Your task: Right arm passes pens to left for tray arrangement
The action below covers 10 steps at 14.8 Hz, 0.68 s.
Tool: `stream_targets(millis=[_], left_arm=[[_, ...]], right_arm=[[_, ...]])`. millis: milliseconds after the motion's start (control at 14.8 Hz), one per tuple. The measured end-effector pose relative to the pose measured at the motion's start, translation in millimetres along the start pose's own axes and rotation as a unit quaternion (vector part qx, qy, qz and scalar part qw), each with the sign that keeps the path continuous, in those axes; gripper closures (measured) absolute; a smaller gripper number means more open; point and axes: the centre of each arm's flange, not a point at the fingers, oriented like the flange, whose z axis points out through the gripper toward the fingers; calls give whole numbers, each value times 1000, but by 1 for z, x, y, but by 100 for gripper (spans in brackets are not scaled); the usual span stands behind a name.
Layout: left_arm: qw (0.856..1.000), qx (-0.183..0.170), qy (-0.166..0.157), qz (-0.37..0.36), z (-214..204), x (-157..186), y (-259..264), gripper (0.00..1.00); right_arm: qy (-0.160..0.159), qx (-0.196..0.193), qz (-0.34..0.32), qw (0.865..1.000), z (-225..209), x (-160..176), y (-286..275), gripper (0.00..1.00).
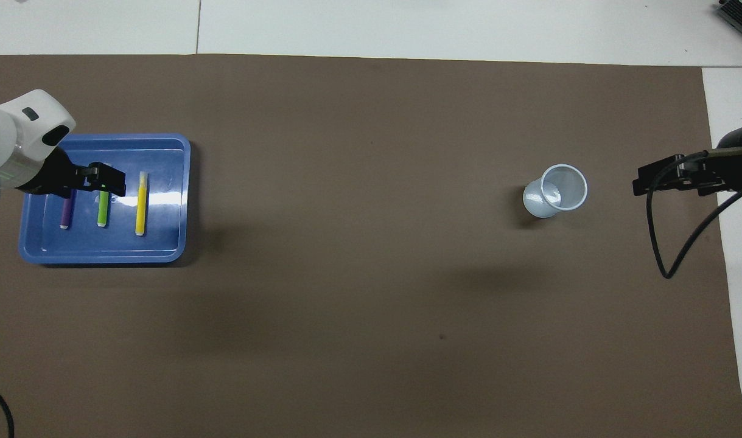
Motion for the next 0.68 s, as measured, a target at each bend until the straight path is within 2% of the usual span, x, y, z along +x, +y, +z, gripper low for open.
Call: stream_targets(millis=[203,474,677], left_arm=[[1000,4,13,-2,-35,-18,0,0],[998,11,45,-33,-105,-59,5,0],[998,11,50,-38,-136,-70,16,0]], right_arm=[[0,0,0,1000,0,0,0,0],[0,0,0,1000,0,0,0,0],[0,0,0,1000,0,0,0,0]])
